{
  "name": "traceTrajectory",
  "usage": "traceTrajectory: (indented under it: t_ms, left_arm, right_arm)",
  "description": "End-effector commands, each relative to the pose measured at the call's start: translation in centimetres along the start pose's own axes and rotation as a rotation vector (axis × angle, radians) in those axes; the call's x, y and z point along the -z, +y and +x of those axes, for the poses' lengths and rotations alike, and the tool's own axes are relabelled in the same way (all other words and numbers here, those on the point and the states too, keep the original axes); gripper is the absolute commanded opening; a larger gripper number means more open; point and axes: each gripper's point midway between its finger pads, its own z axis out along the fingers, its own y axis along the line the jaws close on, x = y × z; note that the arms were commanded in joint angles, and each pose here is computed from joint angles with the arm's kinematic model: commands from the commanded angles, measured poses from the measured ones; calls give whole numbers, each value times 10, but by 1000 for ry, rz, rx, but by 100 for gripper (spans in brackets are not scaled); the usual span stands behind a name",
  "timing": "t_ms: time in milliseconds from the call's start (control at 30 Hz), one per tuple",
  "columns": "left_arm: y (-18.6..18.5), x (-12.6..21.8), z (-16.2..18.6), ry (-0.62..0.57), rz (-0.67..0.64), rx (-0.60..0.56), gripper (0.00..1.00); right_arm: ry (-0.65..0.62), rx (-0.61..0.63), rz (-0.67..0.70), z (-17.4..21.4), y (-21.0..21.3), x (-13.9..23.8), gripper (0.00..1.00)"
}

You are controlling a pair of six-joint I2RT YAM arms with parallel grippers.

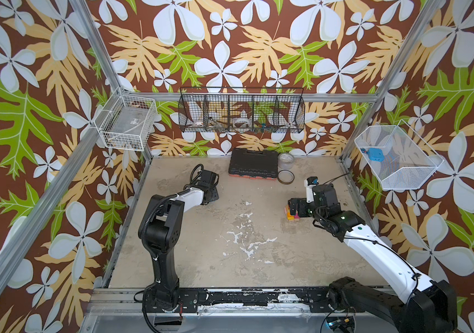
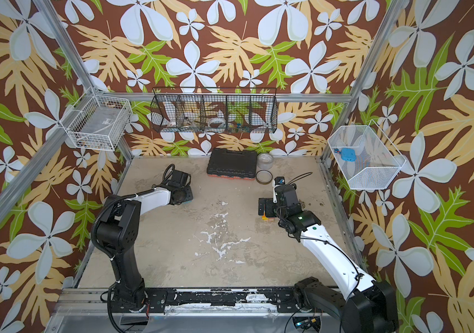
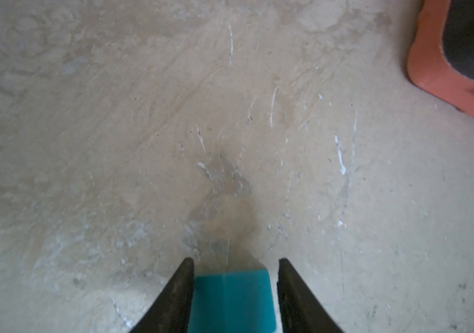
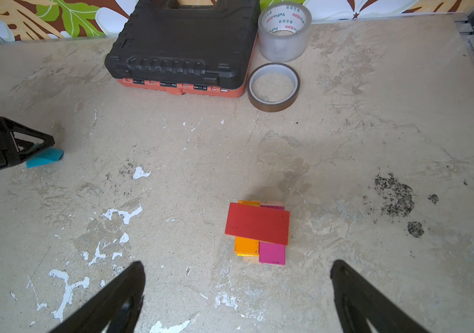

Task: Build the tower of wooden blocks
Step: 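Close the left gripper on the teal triangular block, then lift the teal triangle and carry it toward the stack with the left gripper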

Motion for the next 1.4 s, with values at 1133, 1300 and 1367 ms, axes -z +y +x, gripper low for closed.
traceTrajectory:
  t_ms: [1133,1300,1367]
  left_arm:
    - [-41,0,44,-21,-31,-51,60]
    - [-68,13,86,1,29,-78,58]
    - [-79,18,108,21,70,-82,58]
  right_arm:
    - [2,13,2,3,-2,3,100]
    - [0,14,4,4,-2,5,100]
    - [-4,11,3,4,-3,7,100]
